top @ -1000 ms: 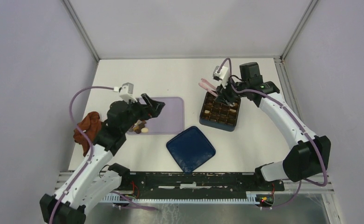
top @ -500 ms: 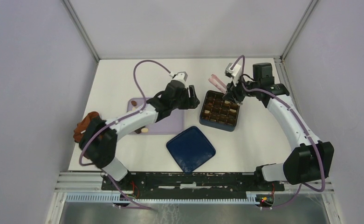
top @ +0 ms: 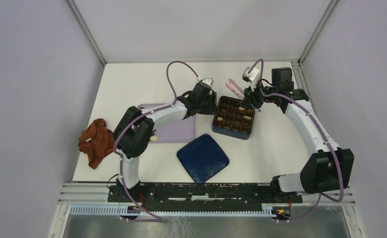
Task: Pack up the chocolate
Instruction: Adjust the packing box at the center of the board.
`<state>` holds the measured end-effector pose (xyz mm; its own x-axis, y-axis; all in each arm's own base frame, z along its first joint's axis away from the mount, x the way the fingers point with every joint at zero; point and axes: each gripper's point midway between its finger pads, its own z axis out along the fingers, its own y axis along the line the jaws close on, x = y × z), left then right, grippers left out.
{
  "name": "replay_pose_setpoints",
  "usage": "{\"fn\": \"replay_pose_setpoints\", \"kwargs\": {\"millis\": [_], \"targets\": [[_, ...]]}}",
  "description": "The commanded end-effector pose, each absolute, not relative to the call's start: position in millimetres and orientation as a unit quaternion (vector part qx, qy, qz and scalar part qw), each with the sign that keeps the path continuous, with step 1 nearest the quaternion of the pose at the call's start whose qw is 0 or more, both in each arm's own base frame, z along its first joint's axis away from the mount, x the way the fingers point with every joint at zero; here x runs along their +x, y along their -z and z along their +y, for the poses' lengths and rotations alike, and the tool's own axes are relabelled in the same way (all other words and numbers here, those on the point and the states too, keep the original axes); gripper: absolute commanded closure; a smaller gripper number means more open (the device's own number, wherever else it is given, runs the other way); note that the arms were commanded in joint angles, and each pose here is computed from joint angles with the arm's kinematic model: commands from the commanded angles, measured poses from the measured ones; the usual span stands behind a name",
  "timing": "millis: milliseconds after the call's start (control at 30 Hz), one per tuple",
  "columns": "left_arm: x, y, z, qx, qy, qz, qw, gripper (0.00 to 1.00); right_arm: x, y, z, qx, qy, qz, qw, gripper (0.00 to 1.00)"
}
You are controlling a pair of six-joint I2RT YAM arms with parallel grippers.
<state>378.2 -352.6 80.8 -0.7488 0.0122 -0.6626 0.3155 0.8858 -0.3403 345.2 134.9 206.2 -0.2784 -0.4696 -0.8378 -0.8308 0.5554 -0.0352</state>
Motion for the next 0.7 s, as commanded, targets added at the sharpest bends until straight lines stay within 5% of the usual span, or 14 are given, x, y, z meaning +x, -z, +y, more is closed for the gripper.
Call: {"fn": "replay_pose_setpoints", "kwargs": {"millis": [0,667], "targets": [[387,-88,-368,0.119,0.231,0.901,0.347,0.46,353,-207,133,-0.426,-0.201,0.765,0.439,0.6],[384,-67,-382,0.148,0.187,0.915,0.326,0.76,355,-204,125,-0.418,-0.197,0.771,0.439,0.6]]}}
